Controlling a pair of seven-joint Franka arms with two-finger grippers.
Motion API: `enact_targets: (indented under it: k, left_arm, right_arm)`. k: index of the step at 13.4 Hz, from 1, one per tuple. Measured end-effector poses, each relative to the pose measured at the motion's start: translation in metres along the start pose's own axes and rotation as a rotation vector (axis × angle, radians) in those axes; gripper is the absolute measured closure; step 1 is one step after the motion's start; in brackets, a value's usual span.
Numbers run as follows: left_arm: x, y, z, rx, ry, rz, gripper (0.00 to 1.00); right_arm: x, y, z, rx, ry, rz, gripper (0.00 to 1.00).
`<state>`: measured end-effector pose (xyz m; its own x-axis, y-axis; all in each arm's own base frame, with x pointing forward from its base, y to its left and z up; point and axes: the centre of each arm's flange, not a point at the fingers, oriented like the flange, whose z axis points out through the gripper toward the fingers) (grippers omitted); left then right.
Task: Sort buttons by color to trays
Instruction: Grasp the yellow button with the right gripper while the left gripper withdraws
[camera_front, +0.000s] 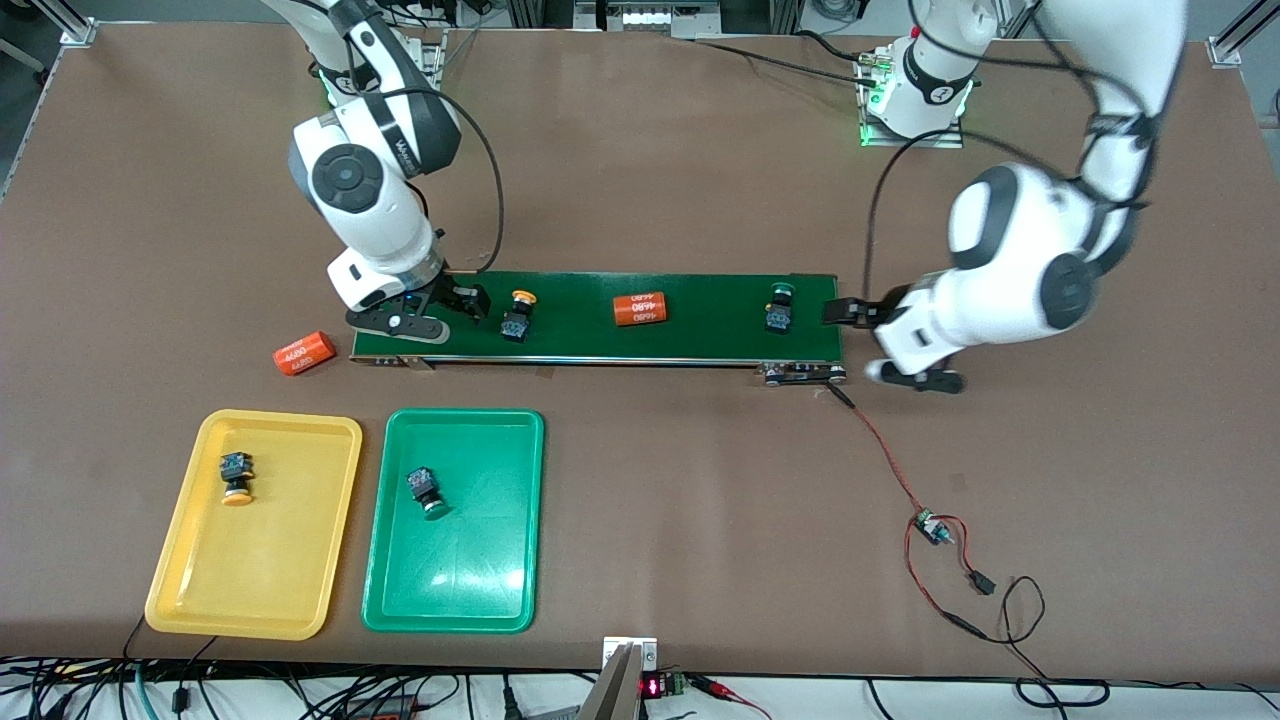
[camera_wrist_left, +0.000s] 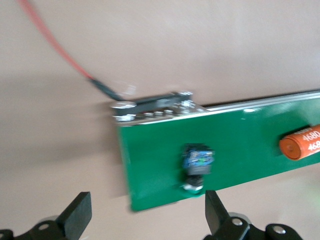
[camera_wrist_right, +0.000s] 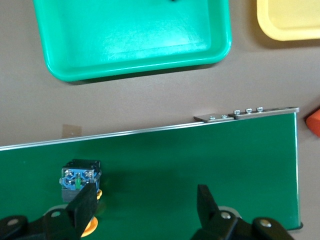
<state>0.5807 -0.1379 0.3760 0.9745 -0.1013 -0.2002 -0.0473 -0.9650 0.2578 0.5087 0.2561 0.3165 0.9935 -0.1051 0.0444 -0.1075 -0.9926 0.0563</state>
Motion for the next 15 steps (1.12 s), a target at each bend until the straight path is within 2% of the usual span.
enact_targets:
  k: [2,4,5,6,10,13,15]
  left_arm:
    - [-0.005,-0.011,-0.058,0.133,0.039,0.044,0.00]
    - [-0.007,-0.003,-0.111,0.255,0.026,0.081,0.00]
    - [-0.007,0.002,-0.133,0.291,0.032,0.088,0.00]
    - [-0.007,0.004,-0.149,0.313,0.042,0.089,0.00]
    - [-0.011,-0.004,-0.181,0.333,0.031,0.065,0.00]
    - [-0.013,-0.029,-0.203,0.257,0.055,0.014,0.00]
    - [-0.015,-0.039,-0.209,0.231,0.067,-0.005,0.00]
  right_arm:
    - [-0.005,-0.010,0.008,-0.022,0.014,-0.052,0.08]
    - [-0.006,-0.016,0.013,-0.018,0.020,-0.077,0.07]
    - [-0.005,-0.016,0.013,-0.016,0.022,-0.096,0.02]
    - [-0.005,-0.017,0.013,-0.014,0.024,-0.108,0.02]
    - [-0.002,-0.019,0.015,0.004,0.036,-0.111,0.00]
    - [0.000,-0.019,0.025,0.017,0.032,-0.108,0.00]
    - [0.001,-0.017,0.033,0.019,0.022,-0.103,0.00]
